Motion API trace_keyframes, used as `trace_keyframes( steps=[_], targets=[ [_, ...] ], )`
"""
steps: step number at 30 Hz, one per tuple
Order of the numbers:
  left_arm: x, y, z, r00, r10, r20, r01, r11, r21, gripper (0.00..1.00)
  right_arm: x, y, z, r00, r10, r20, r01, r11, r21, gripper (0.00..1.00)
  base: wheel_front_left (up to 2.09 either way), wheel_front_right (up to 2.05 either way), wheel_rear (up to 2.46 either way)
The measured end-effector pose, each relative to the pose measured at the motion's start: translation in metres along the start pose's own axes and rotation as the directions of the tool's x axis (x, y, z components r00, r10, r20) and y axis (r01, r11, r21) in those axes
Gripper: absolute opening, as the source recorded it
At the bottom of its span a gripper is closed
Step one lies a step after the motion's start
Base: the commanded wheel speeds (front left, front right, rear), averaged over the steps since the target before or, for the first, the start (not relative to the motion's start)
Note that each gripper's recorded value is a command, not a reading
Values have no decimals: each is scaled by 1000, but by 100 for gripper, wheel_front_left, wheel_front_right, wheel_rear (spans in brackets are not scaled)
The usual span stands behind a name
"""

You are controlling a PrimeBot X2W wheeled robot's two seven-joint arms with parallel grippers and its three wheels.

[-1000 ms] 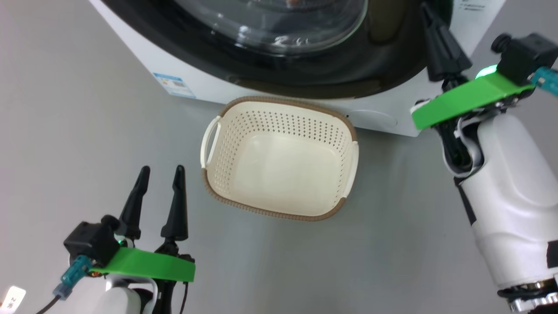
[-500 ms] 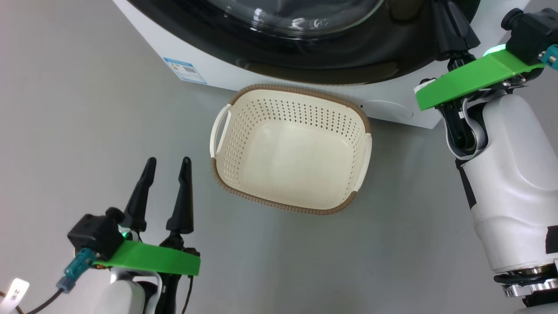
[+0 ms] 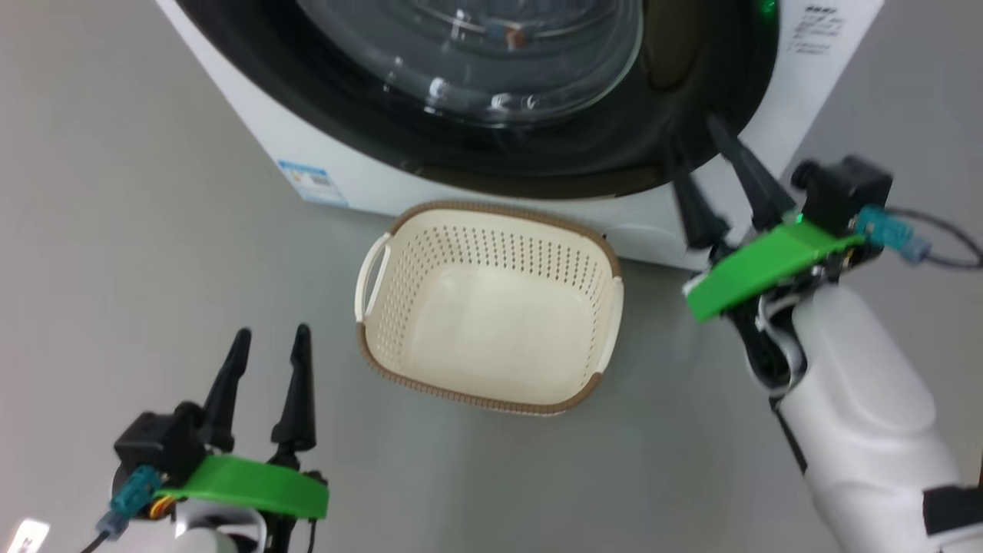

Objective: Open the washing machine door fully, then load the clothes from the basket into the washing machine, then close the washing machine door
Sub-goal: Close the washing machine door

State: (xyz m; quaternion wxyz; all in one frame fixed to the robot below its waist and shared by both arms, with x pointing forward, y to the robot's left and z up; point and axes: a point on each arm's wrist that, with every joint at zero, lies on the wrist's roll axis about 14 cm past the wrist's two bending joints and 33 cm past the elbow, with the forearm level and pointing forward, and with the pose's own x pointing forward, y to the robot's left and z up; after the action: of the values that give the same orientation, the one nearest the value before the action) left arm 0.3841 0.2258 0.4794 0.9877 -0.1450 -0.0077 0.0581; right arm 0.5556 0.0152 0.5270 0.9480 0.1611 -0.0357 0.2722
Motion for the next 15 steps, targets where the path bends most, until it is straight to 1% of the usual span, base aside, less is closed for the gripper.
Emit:
trace_keyframes(
  steps=[8, 11, 15],
  targets=[
    [-21, 9, 2, 1000, 1, -8, -1, 999, 41, 100, -50, 2, -8, 998, -45, -54, 45, 999, 3, 100, 0, 0, 0],
    [-23, 6, 2, 1000, -21, -10, 21, 999, 47, 100, -70, -8, -8, 994, -87, -61, 87, 996, -2, 100, 0, 0, 0],
    [-22, -2, 6, 998, -59, -2, 59, 997, 51, 100, -101, -26, -9, 983, -167, -73, 167, 986, -1, 100, 0, 0, 0]
  ],
)
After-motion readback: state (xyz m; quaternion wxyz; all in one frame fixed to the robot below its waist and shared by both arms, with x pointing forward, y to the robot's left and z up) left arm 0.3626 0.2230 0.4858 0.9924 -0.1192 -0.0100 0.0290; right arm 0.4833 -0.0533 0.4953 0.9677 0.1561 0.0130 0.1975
